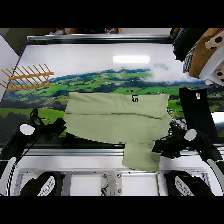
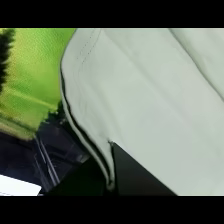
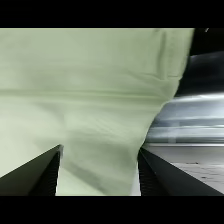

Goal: Fold the clothes and pants, and hang the long-sleeved shirts on hangers.

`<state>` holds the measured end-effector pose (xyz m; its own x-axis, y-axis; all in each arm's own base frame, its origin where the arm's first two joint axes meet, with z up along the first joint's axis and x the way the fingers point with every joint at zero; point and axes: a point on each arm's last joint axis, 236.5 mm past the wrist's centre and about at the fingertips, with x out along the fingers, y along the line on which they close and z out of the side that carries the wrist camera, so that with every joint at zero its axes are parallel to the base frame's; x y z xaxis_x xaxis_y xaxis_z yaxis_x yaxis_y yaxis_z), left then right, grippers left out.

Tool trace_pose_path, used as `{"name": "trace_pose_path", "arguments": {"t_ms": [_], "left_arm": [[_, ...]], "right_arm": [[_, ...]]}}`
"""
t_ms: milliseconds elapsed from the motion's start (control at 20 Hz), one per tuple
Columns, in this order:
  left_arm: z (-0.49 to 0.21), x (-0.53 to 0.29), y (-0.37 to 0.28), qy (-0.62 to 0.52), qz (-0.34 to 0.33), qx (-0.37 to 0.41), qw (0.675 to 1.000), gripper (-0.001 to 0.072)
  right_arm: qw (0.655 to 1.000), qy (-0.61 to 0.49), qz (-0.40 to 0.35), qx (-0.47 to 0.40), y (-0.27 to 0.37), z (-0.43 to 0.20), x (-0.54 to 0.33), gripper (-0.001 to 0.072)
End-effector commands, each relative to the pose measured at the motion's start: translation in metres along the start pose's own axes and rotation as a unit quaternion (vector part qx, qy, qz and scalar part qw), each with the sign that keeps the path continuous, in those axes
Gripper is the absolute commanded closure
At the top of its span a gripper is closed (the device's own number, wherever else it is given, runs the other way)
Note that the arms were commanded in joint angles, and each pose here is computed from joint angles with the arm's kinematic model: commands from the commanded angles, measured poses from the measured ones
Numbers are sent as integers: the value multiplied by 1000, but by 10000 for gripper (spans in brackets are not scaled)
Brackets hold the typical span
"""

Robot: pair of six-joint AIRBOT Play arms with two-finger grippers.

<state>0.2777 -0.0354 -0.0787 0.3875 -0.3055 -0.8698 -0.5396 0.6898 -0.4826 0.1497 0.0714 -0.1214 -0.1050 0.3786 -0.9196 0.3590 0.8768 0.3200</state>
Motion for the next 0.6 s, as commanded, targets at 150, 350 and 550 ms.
{"name": "trace_pose_path", "arguments": {"t_ms": [150,350,550], "left_arm": [[-5,-1,0,11,1,2,1000,695],[-13,-1,1,28,4,15,999,695],[-25,-5,2,50,4,36,998,695]], "right_arm": [[1000,-11,5,-8,8,4,2,695],[999,-30,1,-36,15,9,-21,697],[996,-27,-37,-72,12,12,-56,698]]}}
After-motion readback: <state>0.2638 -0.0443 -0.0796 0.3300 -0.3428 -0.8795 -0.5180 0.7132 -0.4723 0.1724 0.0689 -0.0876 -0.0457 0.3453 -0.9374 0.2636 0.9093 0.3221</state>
